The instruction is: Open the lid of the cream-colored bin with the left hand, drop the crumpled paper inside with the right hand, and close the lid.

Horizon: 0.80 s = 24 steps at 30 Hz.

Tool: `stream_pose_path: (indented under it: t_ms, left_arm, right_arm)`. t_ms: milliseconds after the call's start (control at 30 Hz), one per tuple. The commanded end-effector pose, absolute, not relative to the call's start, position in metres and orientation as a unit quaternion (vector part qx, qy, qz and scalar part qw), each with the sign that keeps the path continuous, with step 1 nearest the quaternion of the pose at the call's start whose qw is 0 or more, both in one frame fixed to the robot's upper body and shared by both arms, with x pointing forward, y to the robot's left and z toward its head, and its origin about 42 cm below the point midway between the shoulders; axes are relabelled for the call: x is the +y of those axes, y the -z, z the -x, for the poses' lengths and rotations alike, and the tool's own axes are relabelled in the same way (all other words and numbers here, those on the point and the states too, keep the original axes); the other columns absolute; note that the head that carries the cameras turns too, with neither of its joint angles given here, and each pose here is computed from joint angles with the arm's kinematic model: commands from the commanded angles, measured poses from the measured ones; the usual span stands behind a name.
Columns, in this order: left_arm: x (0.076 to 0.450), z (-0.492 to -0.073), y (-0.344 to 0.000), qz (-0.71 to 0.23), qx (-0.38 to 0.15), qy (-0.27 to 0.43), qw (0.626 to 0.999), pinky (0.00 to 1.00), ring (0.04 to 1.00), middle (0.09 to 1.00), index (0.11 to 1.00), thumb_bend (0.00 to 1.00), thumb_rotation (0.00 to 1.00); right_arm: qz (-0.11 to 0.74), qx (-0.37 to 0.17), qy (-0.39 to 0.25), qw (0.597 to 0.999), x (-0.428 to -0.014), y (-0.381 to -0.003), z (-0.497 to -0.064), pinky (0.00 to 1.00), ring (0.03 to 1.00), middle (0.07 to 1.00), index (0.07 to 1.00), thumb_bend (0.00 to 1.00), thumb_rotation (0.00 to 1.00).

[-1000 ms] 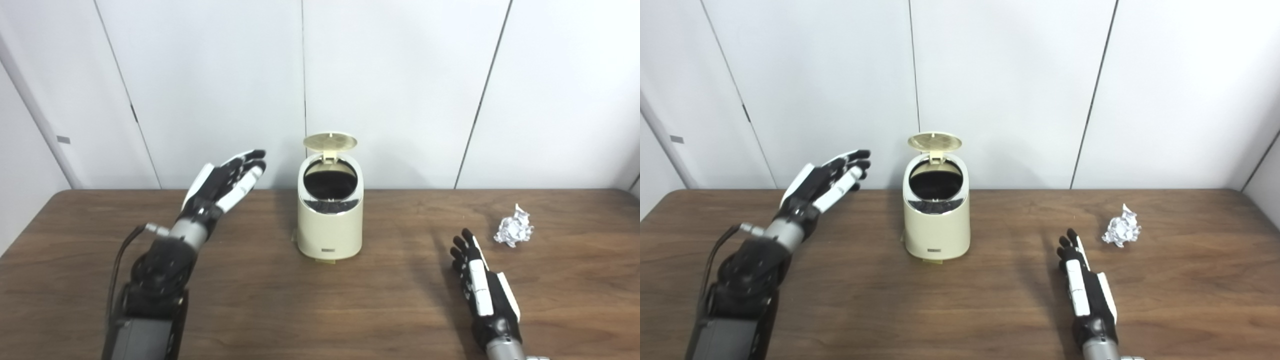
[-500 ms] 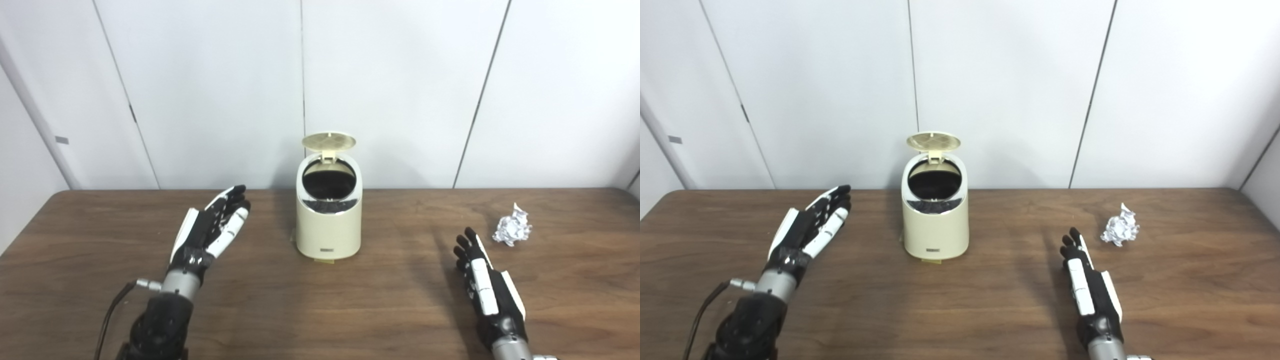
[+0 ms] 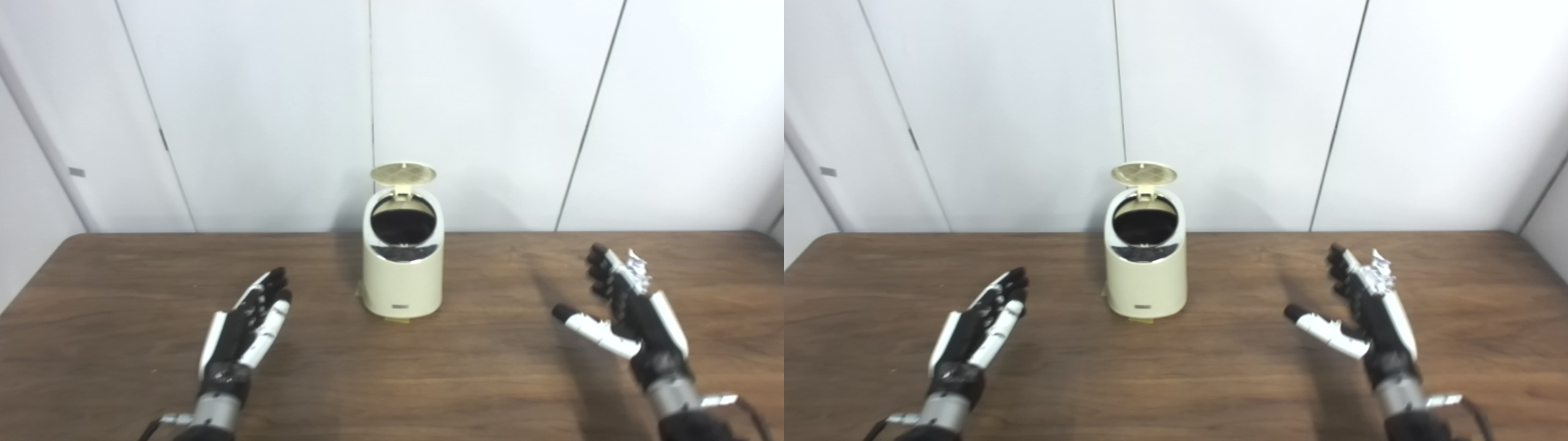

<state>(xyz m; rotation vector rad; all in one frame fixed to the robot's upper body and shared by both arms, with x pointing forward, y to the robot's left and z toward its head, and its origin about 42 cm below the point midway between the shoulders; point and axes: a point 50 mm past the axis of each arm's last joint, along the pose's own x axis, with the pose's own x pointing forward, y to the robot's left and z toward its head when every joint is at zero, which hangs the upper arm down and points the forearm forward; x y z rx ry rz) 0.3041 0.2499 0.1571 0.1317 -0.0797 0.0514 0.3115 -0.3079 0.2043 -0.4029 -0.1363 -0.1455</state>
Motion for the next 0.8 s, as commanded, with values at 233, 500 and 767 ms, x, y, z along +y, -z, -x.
stream_pose_path:
  t_ms: [233,500,767]
  left_arm:
    - [0.264,-0.310,-0.169,-0.058,-0.071,-0.023,0.996,0.98,0.945,0.913,0.942,0.49,0.62]
    - [0.271,-0.310,-0.172,-0.052,-0.067,-0.025,0.996,0.94,0.933,0.911,0.946,0.43,0.59]
    - [0.276,-0.309,-0.182,-0.089,-0.056,-0.023,0.994,0.88,0.906,0.897,0.928,0.38,0.62]
  right_arm:
    - [0.316,-0.119,0.107,0.935,-0.315,-0.277,-0.313,0.73,0.841,0.869,0.888,0.80,0.21]
    - [0.425,-0.093,0.137,0.890,-0.331,-0.298,-0.327,0.71,0.859,0.888,0.882,0.81,0.18]
    - [0.490,-0.039,0.128,0.862,-0.350,-0.306,-0.360,0.85,0.886,0.875,0.877,0.85,0.09]
